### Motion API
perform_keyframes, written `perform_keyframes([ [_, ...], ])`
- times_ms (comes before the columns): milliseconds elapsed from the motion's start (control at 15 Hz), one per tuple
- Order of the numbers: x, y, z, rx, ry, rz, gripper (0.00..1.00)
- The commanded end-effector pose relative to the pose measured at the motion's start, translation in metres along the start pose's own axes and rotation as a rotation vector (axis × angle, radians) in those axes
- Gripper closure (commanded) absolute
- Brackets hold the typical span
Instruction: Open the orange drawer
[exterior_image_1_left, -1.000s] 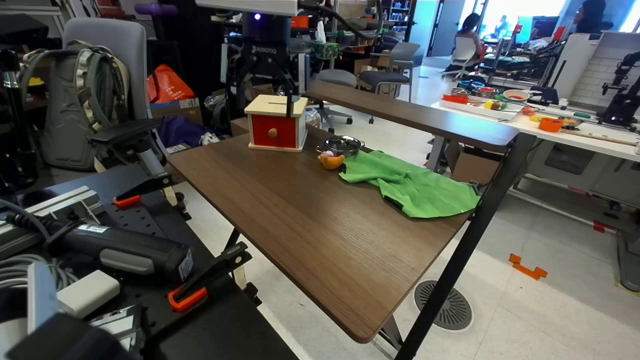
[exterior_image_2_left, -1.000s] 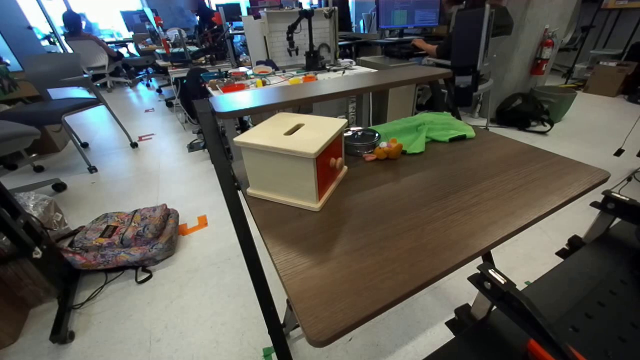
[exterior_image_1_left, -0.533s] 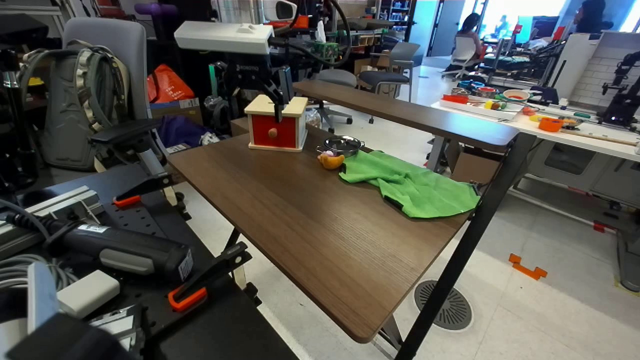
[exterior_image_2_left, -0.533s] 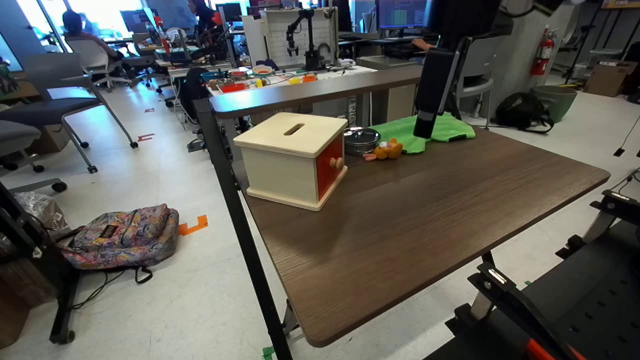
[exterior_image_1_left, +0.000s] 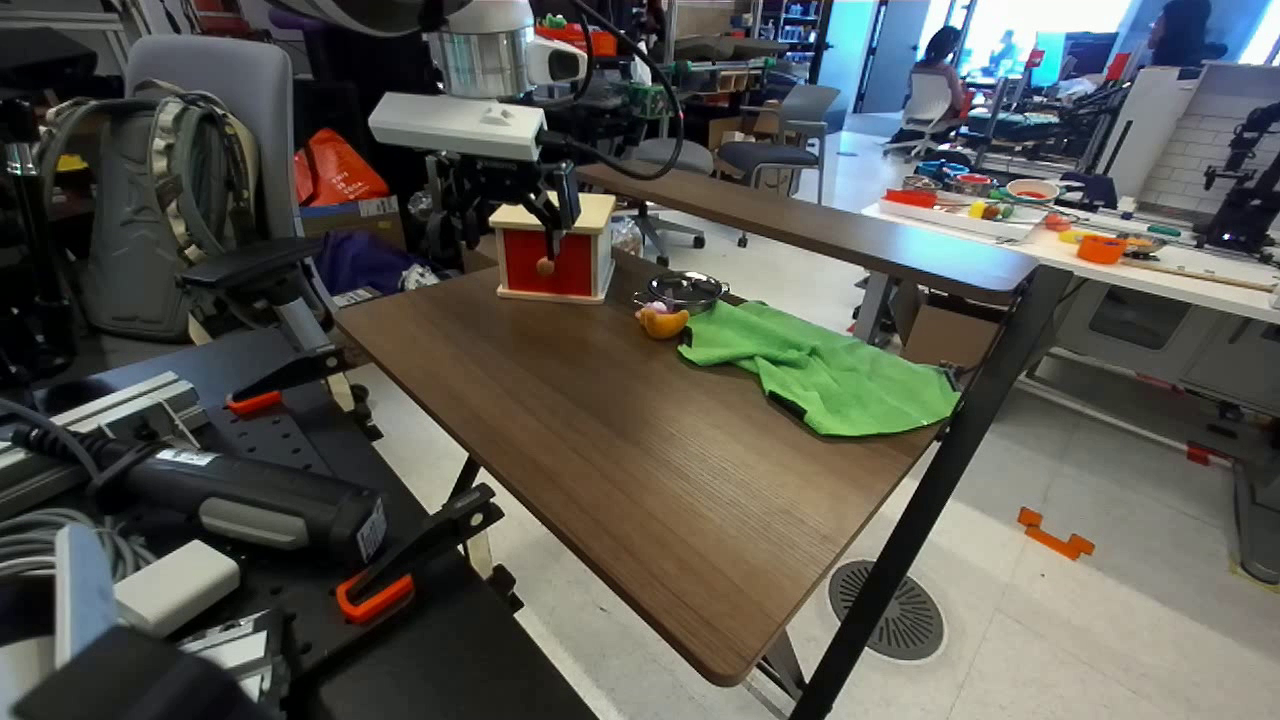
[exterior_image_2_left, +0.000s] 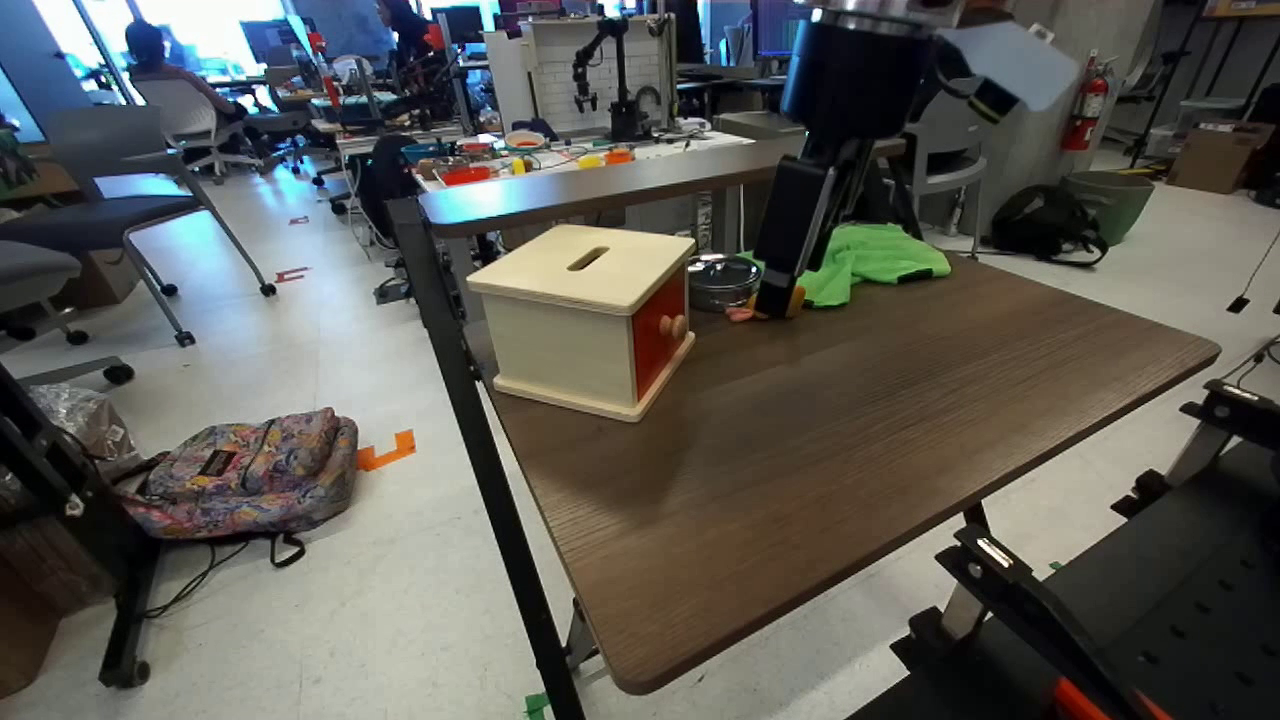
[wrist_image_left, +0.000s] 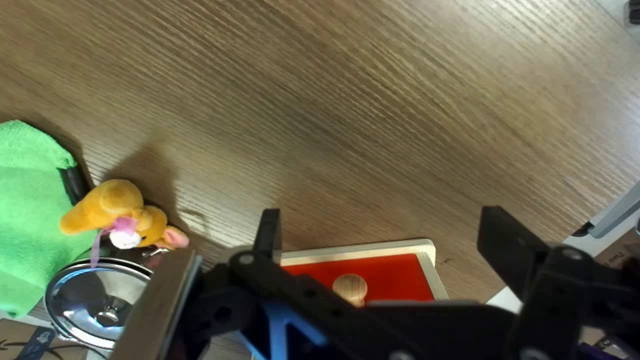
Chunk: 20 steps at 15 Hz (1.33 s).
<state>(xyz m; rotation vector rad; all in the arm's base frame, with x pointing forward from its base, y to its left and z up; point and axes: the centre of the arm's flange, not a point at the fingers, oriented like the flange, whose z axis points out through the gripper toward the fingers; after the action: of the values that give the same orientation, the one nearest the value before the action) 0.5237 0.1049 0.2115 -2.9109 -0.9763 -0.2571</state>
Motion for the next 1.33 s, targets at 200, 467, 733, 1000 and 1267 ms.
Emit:
perform_keyframes([
  [200, 0.025, 0.000, 0.033, -0.070, 0.060, -0.052, 0.00],
  [467, 0.035, -0.004, 0.041, -0.089, 0.129, -0.073, 0.00],
  [733, 0.043, -0.007, 0.054, -0.069, 0.181, -0.067, 0.00],
  [1000, 0.049, -0.005, 0.068, -0.042, 0.194, -0.046, 0.00],
  [1267, 0.055, -0.003, 0.075, -0.031, 0.208, -0.029, 0.00],
])
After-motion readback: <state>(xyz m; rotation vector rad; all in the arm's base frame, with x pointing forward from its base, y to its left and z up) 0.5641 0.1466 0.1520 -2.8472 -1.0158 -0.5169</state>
